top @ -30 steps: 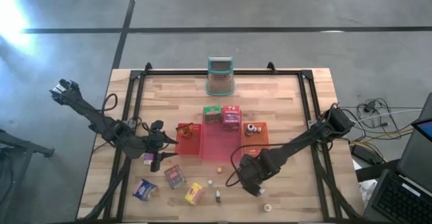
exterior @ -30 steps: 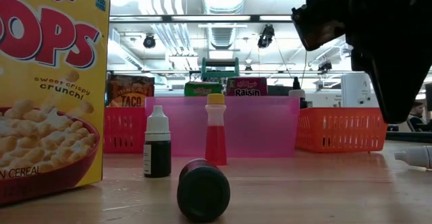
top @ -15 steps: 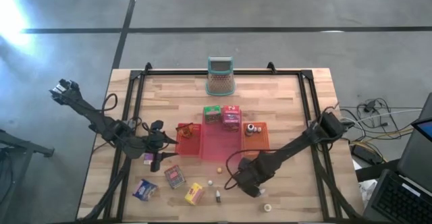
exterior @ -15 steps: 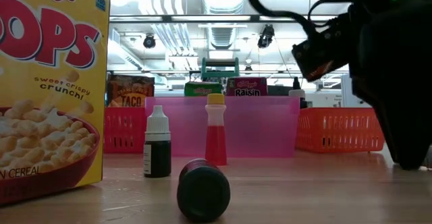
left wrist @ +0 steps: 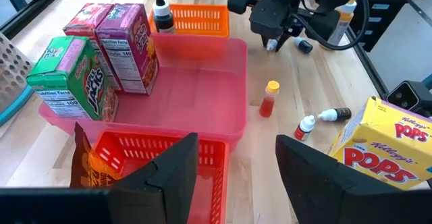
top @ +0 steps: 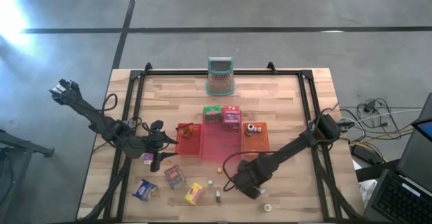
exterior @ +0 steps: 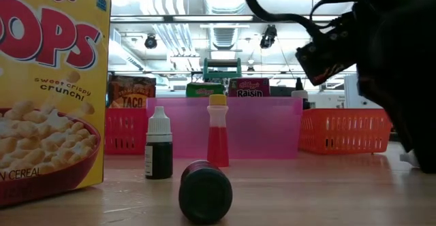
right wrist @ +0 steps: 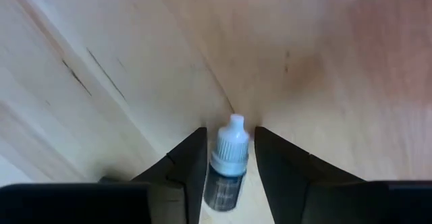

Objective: Pick & Place Kitchen Items
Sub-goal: Put the small brown food coloring bottle into the orange bin

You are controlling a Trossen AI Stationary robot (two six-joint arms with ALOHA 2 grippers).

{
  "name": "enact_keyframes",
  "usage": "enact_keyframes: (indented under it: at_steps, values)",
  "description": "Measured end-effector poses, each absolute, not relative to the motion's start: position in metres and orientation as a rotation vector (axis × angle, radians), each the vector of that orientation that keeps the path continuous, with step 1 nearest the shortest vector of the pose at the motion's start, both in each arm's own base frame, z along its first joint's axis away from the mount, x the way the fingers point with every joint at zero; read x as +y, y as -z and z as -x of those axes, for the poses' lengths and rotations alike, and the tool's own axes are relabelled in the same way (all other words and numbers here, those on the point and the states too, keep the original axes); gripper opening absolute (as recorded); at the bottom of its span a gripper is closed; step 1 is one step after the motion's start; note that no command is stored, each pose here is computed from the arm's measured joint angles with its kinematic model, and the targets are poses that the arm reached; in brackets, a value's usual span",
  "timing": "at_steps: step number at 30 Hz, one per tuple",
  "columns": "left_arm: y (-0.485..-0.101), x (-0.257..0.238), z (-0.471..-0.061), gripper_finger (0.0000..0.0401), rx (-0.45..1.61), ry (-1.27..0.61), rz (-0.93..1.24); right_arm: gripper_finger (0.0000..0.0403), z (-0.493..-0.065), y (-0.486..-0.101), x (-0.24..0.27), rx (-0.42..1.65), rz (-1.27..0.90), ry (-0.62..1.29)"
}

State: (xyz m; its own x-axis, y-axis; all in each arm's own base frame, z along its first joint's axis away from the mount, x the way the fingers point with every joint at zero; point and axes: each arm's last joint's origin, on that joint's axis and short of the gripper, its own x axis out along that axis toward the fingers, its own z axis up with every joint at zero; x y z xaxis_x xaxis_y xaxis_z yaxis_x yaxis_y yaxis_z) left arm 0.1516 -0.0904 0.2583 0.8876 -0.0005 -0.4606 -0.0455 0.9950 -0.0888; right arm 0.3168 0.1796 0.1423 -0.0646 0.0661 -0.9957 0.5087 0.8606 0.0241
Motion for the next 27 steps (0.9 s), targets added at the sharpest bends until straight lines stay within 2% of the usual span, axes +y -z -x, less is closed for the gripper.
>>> enact_keyframes:
  at_steps: [9, 19, 27]
  values:
    - [-0.2584, -0.0904, -0.1516, 0.0204, 0.478, -0.023, 0.099, 0.0072, -0.3168, -0.1418, 0.1802, 1.622, -0.464, 0.367]
    - [-0.2584, -0.0904, -0.1516, 0.0204, 0.478, -0.023, 0.099, 0.0081, -0.3169, -0.1418, 0.1799, 1.623, -0.457, 0.360]
    - [-0.2583, -0.0904, -0.1516, 0.0204, 0.478, -0.023, 0.099, 0.0065, -0.3169, -0.1425, 0.1799, 1.623, -0.449, 0.350]
